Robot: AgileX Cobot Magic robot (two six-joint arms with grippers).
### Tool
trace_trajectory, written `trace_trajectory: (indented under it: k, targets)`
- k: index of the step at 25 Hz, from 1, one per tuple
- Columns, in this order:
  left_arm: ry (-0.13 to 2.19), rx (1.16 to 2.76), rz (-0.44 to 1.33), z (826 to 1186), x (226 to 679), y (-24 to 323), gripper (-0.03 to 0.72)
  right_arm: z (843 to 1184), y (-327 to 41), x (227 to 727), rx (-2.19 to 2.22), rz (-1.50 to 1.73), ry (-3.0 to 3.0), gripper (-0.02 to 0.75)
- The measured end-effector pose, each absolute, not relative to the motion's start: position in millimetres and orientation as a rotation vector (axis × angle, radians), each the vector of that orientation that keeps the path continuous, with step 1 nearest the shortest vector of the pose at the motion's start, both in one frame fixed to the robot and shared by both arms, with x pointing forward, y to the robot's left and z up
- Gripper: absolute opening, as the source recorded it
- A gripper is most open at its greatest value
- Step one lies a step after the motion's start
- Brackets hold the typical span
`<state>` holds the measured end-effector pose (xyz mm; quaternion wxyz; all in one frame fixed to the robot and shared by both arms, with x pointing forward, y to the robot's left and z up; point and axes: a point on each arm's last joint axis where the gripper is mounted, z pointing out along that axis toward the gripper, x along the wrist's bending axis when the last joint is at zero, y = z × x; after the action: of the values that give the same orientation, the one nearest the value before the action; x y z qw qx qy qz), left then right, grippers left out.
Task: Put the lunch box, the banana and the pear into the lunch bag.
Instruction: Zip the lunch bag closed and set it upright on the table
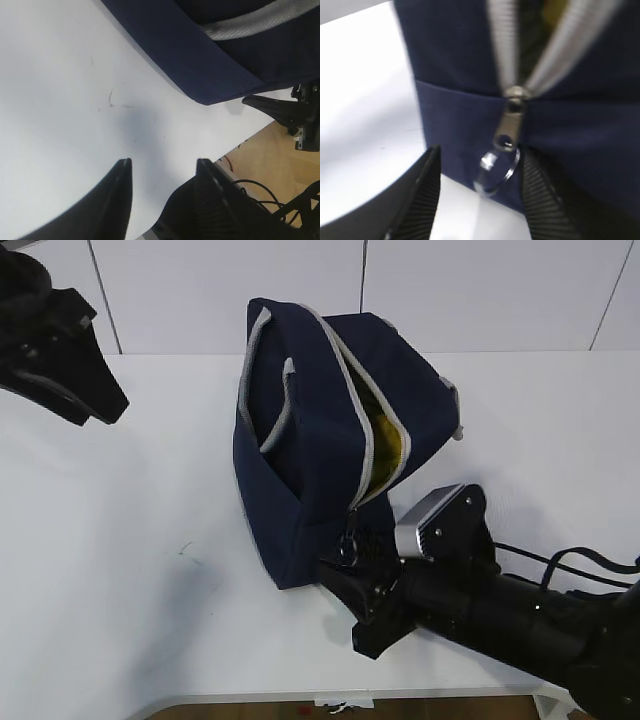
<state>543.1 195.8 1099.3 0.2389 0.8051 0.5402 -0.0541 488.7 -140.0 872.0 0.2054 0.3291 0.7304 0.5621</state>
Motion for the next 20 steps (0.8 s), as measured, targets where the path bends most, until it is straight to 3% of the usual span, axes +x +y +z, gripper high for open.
trace_trajectory:
  k: [9, 20]
  targets:
    - [1.479, 2.203, -0.15, 1099.4, 543.1, 195.6, 0.316, 870.5, -140.9, 489.1, 0.961, 1.562, 2.037, 0.386]
    - [1.479, 2.203, -0.15, 1099.4, 543.1, 195.6, 0.307, 870.6, -142.2, 490.4, 0.987, 1.555, 2.017, 0.248]
